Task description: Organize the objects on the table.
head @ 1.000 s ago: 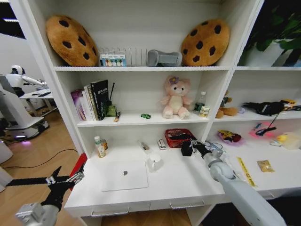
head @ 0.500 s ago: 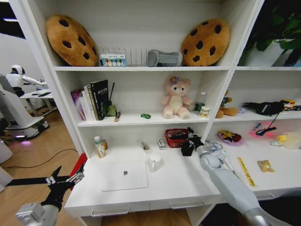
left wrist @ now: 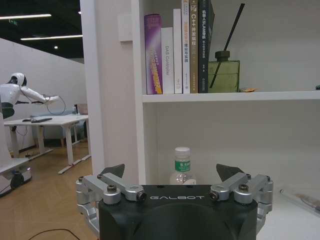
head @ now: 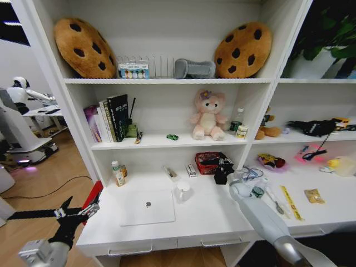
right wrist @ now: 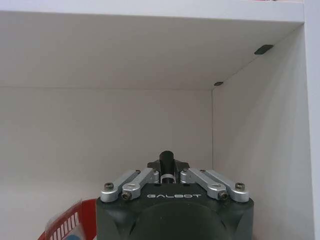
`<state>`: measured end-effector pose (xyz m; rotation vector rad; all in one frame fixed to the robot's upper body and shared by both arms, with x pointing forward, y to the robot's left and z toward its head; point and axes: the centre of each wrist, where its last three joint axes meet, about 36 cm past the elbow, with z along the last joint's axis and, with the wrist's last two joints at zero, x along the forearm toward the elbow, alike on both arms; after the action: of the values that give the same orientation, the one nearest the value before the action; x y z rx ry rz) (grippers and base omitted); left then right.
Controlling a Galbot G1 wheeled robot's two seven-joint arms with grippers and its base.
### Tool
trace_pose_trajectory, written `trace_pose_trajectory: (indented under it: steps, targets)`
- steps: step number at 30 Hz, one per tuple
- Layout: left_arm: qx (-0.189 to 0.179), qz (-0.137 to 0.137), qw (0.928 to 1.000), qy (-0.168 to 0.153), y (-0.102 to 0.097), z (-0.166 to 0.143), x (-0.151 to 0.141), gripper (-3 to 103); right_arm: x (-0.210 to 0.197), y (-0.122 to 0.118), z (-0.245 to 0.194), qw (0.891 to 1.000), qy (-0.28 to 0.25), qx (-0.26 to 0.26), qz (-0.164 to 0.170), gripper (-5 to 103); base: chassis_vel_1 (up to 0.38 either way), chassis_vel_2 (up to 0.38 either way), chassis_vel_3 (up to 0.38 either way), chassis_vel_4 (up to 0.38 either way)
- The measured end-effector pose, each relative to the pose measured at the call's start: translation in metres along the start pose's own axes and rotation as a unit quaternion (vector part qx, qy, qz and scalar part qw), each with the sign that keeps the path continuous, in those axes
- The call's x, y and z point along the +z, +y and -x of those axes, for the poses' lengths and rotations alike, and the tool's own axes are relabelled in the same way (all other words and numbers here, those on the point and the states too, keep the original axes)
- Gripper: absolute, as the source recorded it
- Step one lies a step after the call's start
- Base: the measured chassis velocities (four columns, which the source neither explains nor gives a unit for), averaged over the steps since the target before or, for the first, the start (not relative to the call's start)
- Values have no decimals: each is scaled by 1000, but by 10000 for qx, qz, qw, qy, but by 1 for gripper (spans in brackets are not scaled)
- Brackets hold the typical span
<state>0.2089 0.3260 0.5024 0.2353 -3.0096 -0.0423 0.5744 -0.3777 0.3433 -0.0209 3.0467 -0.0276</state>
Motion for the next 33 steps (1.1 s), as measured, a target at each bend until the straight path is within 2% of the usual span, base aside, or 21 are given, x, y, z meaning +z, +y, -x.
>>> trace_pose_trajectory:
  steps: [1,3,4,6,7,9,11,12,15,18,19,22,23,25,26,27,29,30,33]
  targets:
    - [0,0,10000,0,0,0,0,100,-4,0,-1,10000,46,-3,51,14,0,0,0,0]
    - [0,0,10000,0,0,0,0,100,-9,-1,-4,9999,63,-7,128,25,0,0,0,0]
    - [0,0,10000,0,0,0,0,100,-9,-1,-4,9999,63,-7,128,25,0,0,0,0]
    - [0,0,10000,0,0,0,0,100,-12,-3,-7,9999,25,-19,158,36,0,0,0,0]
    - [0,0,10000,0,0,0,0,100,-12,-3,-7,9999,25,-19,158,36,0,0,0,0]
    - [0,0,10000,0,0,0,0,100,-15,-5,-9,9998,1,-25,176,47,0,0,0,0]
    - [0,0,10000,0,0,0,0,100,-15,-5,-10,9998,-6,-28,181,47,0,0,0,0]
    - [0,0,10000,0,0,0,0,100,-17,-7,-12,9998,-22,-20,196,58,0,0,0,0]
    - [0,0,10000,0,0,0,0,100,-22,-8,-18,9997,-72,-25,252,63,0,0,0,0]
    - [1,0,10000,0,0,0,0,100,-36,-5,-47,9994,-132,-183,254,80,0,0,0,0]
    - [1,0,10000,0,0,0,0,100,-36,-5,-47,9994,-132,-183,254,80,0,0,0,0]
    - [-1,0,10000,0,0,0,0,100,-63,2,-93,9990,-149,-353,233,95,0,0,0,0]
    - [-1,0,10000,0,0,0,0,100,-63,2,-93,9990,-149,-353,233,95,0,0,0,0]
    - [2,-1,10000,0,0,0,0,100,-84,10,-121,9986,-194,-367,319,99,0,0,0,0]
    - [-1,0,10000,0,0,0,0,100,-95,15,-145,9982,-107,-396,432,100,0,0,0,0]
    - [-1,0,10000,0,0,0,0,100,-95,15,-145,9982,-107,-396,432,100,0,0,0,0]
    - [-2,0,10000,0,0,0,0,100,-114,20,-187,9973,144,-390,604,100,0,0,0,0]
    - [-2,0,10000,0,0,0,0,100,-114,20,-187,9973,144,-390,604,100,0,0,0,0]
    - [0,0,10000,0,0,0,0,100,-146,-7,-245,9979,472,-235,386,100,0,0,0,0]
